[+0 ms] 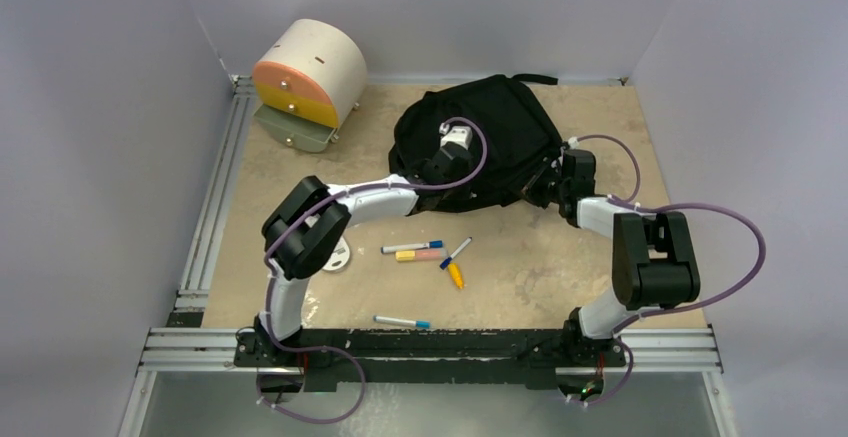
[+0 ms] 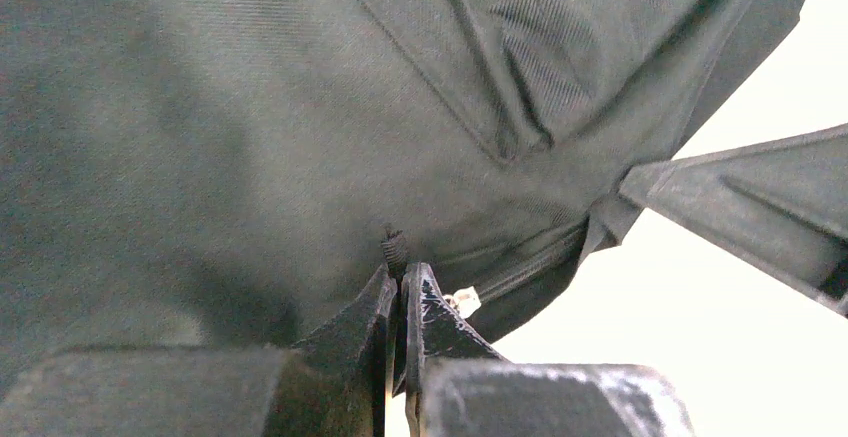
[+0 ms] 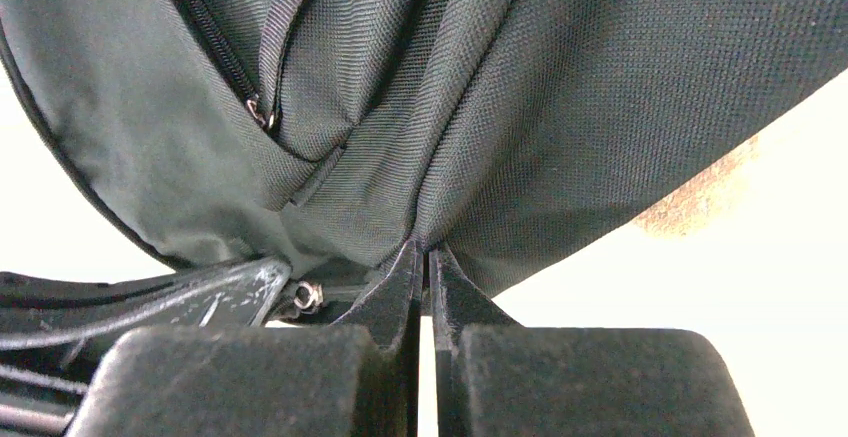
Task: Pack the student bag
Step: Zip the student bag at the center of the board.
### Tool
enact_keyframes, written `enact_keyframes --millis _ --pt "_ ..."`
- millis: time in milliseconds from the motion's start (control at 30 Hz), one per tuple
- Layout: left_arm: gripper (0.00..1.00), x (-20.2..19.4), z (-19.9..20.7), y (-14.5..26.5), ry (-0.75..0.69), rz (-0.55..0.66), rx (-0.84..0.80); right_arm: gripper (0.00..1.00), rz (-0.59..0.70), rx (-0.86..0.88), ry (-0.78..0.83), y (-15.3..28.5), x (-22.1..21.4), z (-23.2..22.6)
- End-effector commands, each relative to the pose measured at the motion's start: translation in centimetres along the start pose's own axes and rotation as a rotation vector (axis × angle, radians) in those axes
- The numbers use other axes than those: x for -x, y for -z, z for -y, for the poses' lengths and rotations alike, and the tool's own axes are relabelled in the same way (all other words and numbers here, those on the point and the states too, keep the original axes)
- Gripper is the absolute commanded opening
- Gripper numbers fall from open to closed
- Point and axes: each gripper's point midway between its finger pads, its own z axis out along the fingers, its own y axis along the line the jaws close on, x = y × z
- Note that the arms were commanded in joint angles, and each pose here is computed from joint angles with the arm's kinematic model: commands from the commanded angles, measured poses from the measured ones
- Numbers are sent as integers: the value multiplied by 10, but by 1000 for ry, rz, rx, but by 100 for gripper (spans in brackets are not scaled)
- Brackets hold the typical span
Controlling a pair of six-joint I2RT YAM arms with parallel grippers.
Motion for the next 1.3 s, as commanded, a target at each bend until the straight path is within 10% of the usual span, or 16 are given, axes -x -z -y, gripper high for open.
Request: enact_keyframes --millis 0,800,1133,1267 --pt "0 45 -27 37 -144 148 109 0 106 -94 -10 8 20 15" --pt "0 66 -113 117 -131 210 309 0 285 -247 -2 36 81 41" --pt "0 88 -70 107 -202 220 116 51 323 41 280 76 85 -43" --pt "0 91 -56 106 -210 206 54 55 320 182 467 83 62 -96"
